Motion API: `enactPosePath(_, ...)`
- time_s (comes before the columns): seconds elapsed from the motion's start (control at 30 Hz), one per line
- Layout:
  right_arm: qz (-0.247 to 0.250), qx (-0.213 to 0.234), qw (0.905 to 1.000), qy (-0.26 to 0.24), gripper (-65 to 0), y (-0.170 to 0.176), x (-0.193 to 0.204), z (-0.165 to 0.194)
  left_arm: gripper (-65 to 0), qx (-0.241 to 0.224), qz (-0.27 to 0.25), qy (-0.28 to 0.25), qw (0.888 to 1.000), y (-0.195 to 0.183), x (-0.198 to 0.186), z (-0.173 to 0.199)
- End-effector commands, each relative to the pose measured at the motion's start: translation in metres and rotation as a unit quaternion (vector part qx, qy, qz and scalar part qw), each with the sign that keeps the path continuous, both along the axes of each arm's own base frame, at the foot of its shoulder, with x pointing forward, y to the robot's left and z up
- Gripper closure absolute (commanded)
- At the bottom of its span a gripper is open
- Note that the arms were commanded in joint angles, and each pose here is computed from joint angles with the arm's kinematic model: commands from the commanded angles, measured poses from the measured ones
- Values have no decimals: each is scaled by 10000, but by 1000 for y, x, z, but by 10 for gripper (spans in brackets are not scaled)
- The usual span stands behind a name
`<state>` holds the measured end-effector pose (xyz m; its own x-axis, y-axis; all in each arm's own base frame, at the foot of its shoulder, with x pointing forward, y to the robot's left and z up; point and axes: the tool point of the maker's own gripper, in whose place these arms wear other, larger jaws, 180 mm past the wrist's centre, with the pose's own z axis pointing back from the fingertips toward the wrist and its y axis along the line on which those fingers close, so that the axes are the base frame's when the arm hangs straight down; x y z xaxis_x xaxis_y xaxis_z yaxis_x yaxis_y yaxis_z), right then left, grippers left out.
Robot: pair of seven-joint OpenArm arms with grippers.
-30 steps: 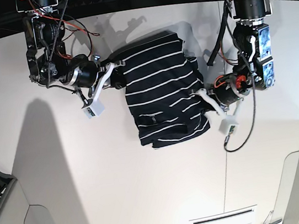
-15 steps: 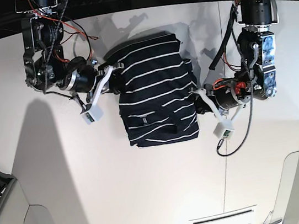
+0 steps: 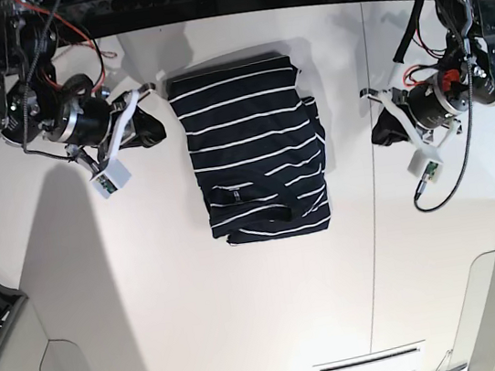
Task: Fold the T-shirt properly
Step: 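Open both grippers and lift them away from the shirt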
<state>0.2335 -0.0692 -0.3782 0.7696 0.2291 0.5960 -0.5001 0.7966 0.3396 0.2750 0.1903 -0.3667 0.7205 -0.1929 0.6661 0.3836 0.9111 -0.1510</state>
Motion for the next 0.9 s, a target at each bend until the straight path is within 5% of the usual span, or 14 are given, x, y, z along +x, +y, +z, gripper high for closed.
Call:
enactPosePath(0.0,51,62,9998,-201,0,-2,1,11,-13,22,-57,-252,9997,3,1,15)
enactPosePath(0.47,1185,-110,9874,1040,0,-37,-121,9,-13,615,196,996,9929,23,-170,1)
enactPosePath(0.87,1623,-324,9455,2803,0,-70,-241,-5,-13,1214,299,2294,9653,37,-292,-27)
